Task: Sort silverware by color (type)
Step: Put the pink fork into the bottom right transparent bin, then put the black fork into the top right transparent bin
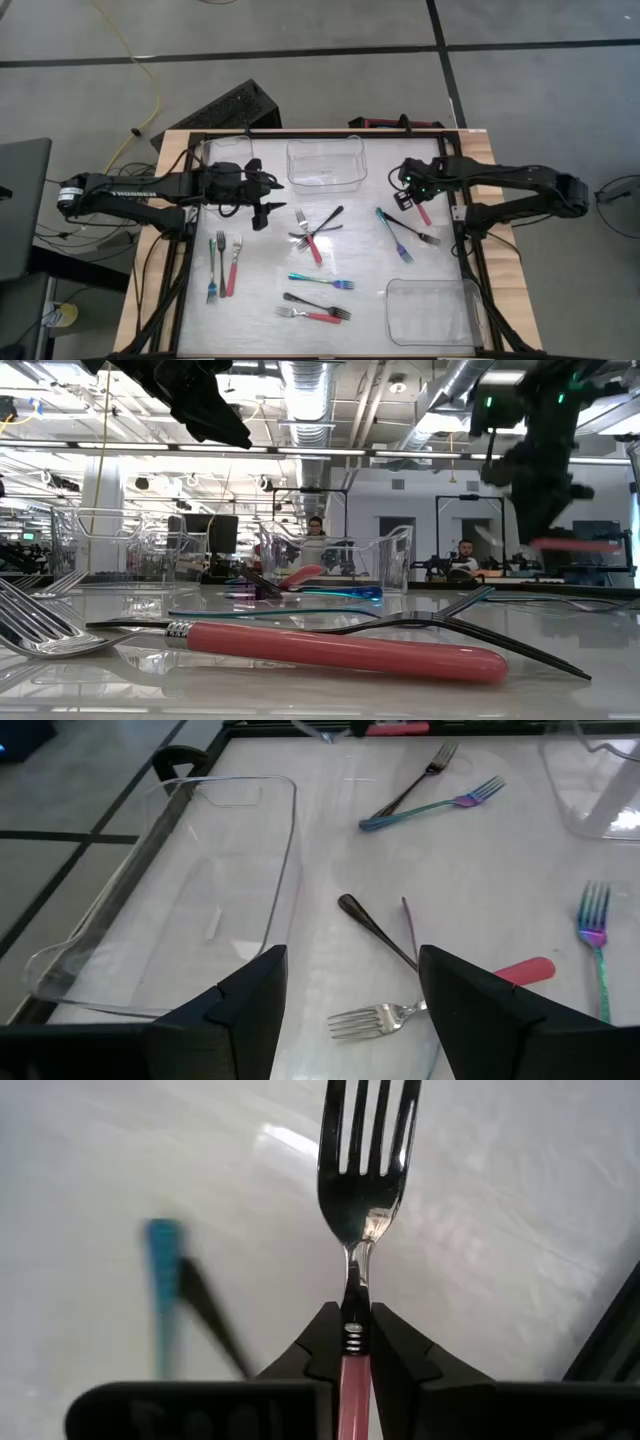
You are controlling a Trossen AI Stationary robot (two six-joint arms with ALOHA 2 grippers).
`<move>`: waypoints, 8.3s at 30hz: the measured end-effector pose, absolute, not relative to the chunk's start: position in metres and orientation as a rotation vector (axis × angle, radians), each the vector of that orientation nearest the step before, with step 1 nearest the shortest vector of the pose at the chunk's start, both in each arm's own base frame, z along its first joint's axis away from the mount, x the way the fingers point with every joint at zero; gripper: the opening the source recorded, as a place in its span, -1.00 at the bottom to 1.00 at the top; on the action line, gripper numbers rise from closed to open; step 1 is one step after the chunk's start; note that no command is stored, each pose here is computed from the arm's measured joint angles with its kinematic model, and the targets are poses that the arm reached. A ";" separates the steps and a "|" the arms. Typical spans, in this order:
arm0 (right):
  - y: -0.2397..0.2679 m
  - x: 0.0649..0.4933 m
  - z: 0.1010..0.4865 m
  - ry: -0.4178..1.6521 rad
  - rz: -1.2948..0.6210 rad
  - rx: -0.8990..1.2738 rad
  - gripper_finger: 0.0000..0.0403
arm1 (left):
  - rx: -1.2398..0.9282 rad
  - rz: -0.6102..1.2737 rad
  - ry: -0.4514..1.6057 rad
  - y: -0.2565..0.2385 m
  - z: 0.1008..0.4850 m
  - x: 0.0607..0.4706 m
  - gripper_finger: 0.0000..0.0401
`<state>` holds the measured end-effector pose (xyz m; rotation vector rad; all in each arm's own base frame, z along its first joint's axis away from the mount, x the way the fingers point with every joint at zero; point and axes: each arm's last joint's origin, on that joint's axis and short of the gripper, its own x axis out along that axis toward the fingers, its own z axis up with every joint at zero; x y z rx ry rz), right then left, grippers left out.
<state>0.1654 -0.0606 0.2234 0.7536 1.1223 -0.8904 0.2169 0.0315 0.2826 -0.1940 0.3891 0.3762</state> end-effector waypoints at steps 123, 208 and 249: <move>0.011 0.159 0.133 1.400 -0.537 0.467 -0.76 | -0.161 0.327 0.270 0.034 0.294 0.221 0.06; 0.043 0.340 0.280 1.006 -0.318 -0.152 -0.88 | -0.969 0.087 0.407 0.071 0.260 0.300 -0.97; 0.043 0.339 0.280 1.009 -0.304 -0.172 -0.88 | -0.896 0.095 0.397 0.072 0.260 0.300 -0.71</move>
